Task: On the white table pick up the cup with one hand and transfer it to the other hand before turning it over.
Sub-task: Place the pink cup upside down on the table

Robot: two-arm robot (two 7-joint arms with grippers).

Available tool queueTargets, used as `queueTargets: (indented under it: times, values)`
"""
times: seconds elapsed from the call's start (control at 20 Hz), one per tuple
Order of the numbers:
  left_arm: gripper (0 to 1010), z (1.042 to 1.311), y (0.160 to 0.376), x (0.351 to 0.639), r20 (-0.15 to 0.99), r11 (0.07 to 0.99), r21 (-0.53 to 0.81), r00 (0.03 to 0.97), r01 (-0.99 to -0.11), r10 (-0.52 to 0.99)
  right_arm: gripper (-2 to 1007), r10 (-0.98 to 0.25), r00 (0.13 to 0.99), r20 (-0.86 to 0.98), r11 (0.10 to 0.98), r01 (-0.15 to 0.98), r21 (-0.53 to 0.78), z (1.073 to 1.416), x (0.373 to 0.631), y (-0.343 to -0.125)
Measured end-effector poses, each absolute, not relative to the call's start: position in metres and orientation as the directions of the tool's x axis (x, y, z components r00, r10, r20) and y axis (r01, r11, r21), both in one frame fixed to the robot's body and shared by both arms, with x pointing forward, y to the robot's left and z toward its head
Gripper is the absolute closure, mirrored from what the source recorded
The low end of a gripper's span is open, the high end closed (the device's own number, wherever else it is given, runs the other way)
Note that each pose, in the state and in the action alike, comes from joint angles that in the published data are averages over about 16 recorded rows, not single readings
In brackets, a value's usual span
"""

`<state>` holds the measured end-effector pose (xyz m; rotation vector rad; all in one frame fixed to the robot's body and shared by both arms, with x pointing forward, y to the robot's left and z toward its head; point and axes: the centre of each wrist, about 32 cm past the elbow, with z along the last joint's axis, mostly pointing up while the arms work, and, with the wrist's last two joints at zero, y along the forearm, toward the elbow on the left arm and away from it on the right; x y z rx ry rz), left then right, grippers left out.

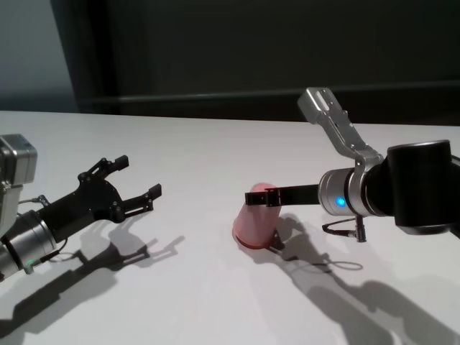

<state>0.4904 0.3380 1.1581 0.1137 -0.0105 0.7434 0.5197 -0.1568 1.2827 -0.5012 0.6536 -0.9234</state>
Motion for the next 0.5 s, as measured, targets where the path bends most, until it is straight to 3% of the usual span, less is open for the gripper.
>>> queueTargets:
  times: [0.5]
  values:
    - [9,1.1581,0.338,0.4904,0.05,0.73,0.1,0.736,-0.676,0.675,41,-0.849,0.437,-0.297,0.516,0.562,-0.647,1.283,0.5196,-0.1571]
